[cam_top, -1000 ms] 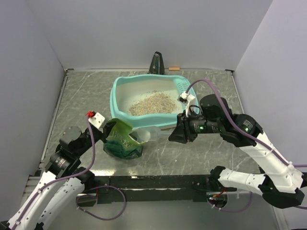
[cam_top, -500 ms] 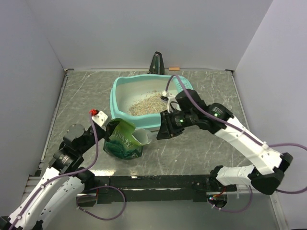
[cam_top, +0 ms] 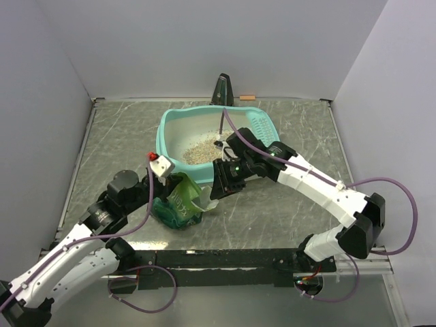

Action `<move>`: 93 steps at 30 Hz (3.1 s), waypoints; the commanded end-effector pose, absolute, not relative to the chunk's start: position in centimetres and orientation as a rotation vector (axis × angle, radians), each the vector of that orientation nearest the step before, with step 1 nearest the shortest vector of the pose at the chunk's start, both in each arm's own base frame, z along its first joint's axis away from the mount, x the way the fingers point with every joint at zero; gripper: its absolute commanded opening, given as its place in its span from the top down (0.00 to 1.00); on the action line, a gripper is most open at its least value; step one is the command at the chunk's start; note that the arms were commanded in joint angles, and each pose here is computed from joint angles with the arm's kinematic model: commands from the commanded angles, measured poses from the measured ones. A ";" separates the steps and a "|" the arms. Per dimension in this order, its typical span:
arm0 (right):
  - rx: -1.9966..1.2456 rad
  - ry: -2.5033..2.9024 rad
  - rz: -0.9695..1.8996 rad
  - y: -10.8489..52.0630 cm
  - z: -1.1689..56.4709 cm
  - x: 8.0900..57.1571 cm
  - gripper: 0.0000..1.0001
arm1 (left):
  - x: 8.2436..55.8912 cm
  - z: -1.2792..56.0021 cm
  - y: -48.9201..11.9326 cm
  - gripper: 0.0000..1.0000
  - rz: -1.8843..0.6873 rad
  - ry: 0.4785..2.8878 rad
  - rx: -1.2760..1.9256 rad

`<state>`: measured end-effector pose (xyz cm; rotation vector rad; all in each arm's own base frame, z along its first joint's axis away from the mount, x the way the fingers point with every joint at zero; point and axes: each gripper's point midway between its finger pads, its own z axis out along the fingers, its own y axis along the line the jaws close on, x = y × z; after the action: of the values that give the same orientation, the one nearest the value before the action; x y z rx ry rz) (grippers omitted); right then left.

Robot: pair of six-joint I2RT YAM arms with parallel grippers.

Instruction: Fill the litter box with clean litter

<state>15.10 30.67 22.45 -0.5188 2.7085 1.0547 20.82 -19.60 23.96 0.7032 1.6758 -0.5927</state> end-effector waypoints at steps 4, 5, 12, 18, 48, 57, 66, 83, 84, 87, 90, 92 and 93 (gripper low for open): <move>-0.478 2.821 1.055 31.1 20.6 14.4 1.00 | 18.4 22.7 -20.4 0.99 -0.645 1.738 0.742; -0.473 2.839 1.053 31.1 20.0 14.3 1.00 | 18.2 23.1 -20.5 0.99 -0.657 1.718 0.741; -0.386 2.878 1.073 32.2 16.6 14.9 1.00 | 18.0 22.8 -21.1 0.99 -0.669 1.731 0.759; -0.307 2.838 1.264 34.8 13.7 15.2 1.00 | 18.1 23.1 -20.9 0.99 -0.664 1.716 0.739; -0.118 2.157 1.844 31.2 20.6 11.6 1.00 | 18.4 23.5 -20.3 0.99 -0.642 1.695 0.708; 0.039 2.061 1.810 27.9 20.3 11.3 1.00 | 18.4 23.4 -20.4 0.99 -0.641 1.688 0.716; 0.091 1.925 1.869 26.1 20.8 10.5 1.00 | 18.4 23.6 -20.3 0.99 -0.640 1.681 0.711; 0.086 1.784 1.934 24.1 23.6 9.0 1.00 | 18.5 23.4 -20.3 0.99 -0.635 1.692 0.707; 0.085 1.784 1.935 24.1 23.7 9.0 1.00 | 18.5 23.4 -20.3 0.99 -0.632 1.692 0.708; 0.095 1.794 1.914 23.7 23.8 8.8 1.00 | 18.6 23.4 -20.3 0.99 -0.633 1.693 0.704; 0.104 1.808 1.879 23.1 23.8 8.7 1.00 | 18.6 23.4 -20.2 0.99 -0.629 1.694 0.701; 0.118 1.820 1.863 22.7 23.4 8.6 1.00 | 18.7 23.3 -20.2 0.99 -0.627 1.696 0.700; 0.132 1.823 1.854 22.6 23.3 8.7 1.00 | 18.7 23.4 -20.3 0.99 -0.628 1.696 0.699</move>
<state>8.44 23.62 19.51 0.1355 1.9598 1.8475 18.89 -19.62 23.14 0.7029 1.7051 -0.5897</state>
